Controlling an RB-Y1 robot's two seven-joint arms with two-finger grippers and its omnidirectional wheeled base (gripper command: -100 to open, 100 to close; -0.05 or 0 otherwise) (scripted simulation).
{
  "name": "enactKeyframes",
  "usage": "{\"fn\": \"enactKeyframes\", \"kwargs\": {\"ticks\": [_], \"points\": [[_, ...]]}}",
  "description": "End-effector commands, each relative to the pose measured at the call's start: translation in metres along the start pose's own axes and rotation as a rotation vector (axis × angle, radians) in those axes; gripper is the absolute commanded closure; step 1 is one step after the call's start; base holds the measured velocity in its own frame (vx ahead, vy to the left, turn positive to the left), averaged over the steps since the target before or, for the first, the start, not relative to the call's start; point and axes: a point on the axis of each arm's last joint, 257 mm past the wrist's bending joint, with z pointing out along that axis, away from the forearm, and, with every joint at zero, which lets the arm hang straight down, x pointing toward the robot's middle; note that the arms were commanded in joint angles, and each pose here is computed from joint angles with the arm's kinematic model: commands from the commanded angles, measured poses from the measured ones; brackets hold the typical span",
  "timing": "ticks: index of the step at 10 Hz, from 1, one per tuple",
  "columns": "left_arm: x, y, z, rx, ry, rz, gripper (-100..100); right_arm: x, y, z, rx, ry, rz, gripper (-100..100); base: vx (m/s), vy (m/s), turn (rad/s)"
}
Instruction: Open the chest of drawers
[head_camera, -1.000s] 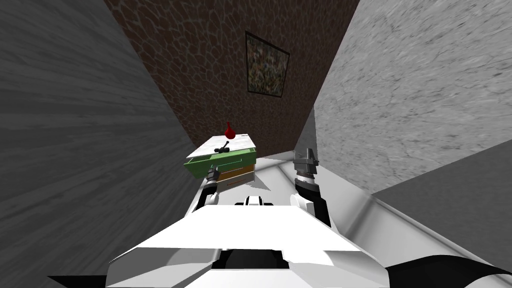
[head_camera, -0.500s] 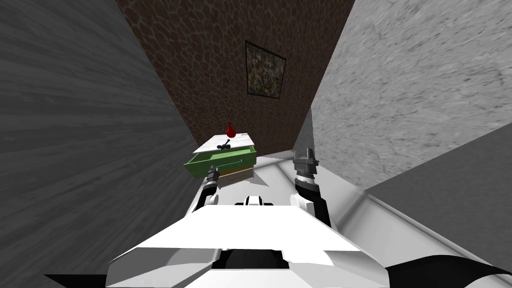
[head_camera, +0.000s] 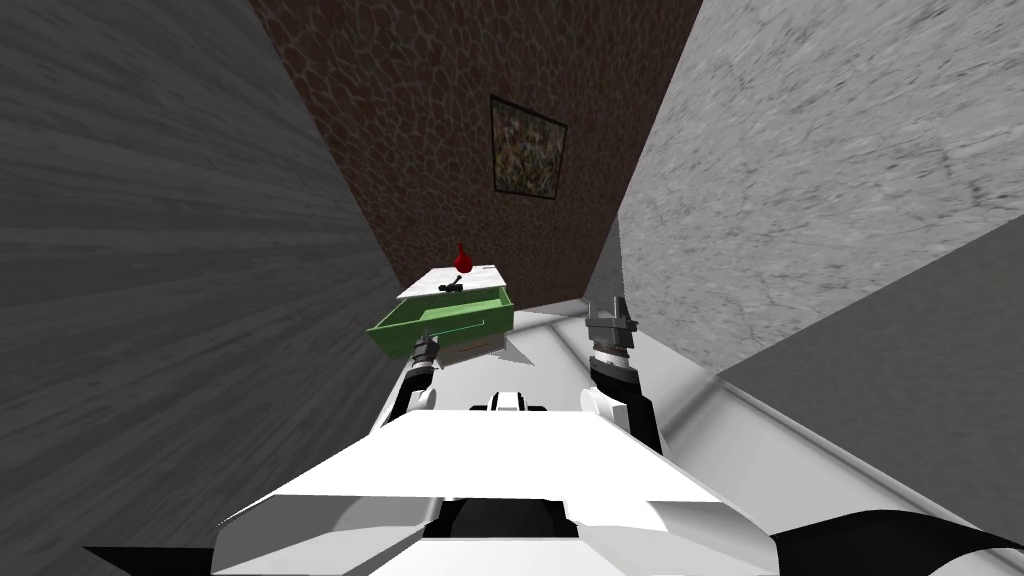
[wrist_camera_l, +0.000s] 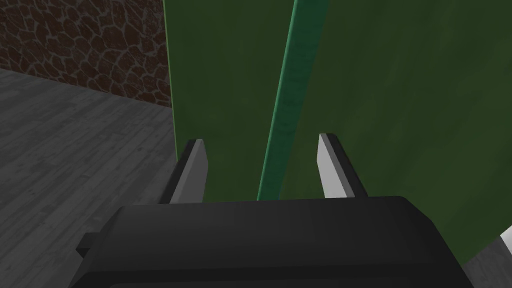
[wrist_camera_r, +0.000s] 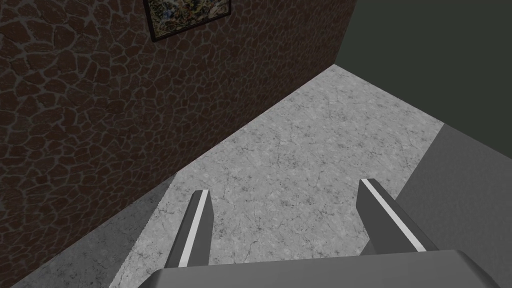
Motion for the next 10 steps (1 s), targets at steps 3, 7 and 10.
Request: {"fn": "enactKeyframes", "kwargs": {"ticks": [3,7,10], "points": [[0.0,-0.021,0.025,-0.005,0.007,-0.001,-100,0.0,0.0,0.0,0.0,0.0,0.0,0,0.0,-0.017,0.019],[0.001,-0.041,0.043,-0.006,0.015,-0.002,-100,0.0,0.0,0.0,0.0,0.0,0.0,0,-0.024,-0.026,0.016],[-0.001,-0.032,0.037,-0.02,0.01,-0.001,0,0.0,0.0,0.0,0.0,0.0,0.0,0,-0.004,-0.004,0.001]]}}
